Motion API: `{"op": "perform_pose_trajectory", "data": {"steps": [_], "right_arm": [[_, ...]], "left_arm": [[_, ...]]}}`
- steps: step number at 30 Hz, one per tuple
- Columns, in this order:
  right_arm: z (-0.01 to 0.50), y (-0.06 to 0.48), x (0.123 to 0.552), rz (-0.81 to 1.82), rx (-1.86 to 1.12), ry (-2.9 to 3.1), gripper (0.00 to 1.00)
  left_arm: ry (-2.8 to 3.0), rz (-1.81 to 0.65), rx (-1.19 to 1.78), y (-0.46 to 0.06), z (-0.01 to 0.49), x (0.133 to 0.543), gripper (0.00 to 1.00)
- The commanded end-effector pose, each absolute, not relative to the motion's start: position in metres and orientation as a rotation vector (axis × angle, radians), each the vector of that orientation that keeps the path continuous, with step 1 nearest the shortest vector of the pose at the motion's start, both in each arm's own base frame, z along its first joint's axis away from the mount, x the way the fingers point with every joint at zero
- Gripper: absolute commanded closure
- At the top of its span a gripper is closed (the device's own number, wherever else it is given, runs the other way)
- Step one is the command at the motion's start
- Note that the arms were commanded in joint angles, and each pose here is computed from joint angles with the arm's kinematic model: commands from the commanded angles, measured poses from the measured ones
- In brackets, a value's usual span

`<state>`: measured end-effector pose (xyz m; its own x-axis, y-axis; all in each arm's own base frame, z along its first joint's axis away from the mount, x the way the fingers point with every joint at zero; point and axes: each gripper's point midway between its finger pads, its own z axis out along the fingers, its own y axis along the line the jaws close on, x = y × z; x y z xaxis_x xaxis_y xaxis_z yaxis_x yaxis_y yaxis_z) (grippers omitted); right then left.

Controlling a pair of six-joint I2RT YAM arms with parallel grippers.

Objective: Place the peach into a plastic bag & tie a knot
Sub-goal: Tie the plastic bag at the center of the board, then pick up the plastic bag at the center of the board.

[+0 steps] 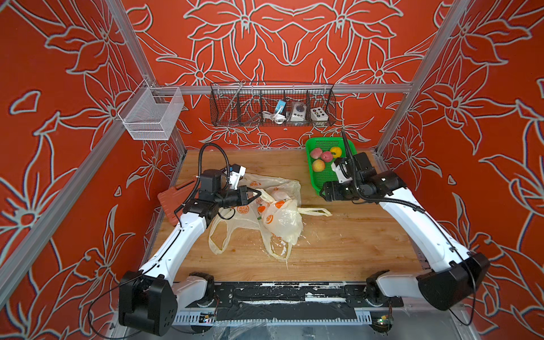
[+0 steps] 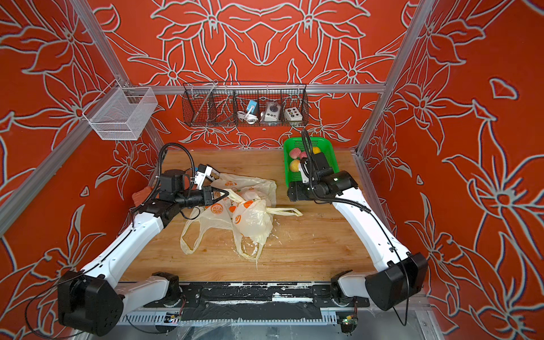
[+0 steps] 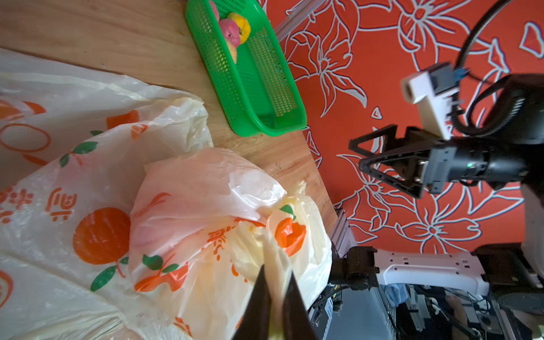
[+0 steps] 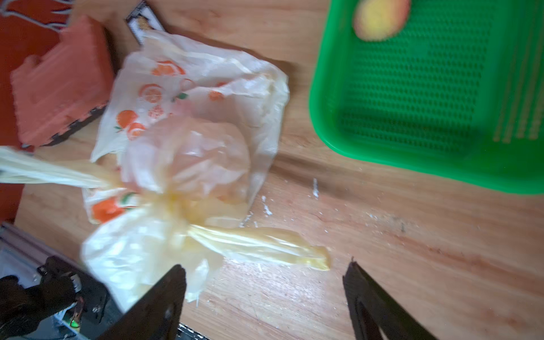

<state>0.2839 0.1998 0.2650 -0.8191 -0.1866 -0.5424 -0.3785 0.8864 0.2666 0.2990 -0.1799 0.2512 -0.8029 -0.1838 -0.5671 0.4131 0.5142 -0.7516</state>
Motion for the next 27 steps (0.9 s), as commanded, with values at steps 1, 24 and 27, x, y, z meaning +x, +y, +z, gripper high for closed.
{"op": "perform_pose_trajectory", "data": {"steps": [1, 24, 27], "right_arm": [[0.238, 0.246, 0.262, 0.565, -0.516, 2.642, 0.12], [0.267, 0.14, 0.268, 0.311, -0.127, 2.618, 1.0], [0.262, 0.066, 0.26, 0.062, 0.076, 2.612, 1.0]], "left_arm": [[2.103, -1.322, 0.278, -0.191, 0.268, 0.289, 0.86], [2.182, -0.522, -0.007, -0.098, 0.322, 0.308, 0.19], [2.193, -0.547, -0.01, -0.102, 0.318, 0.31, 0.18]]}}
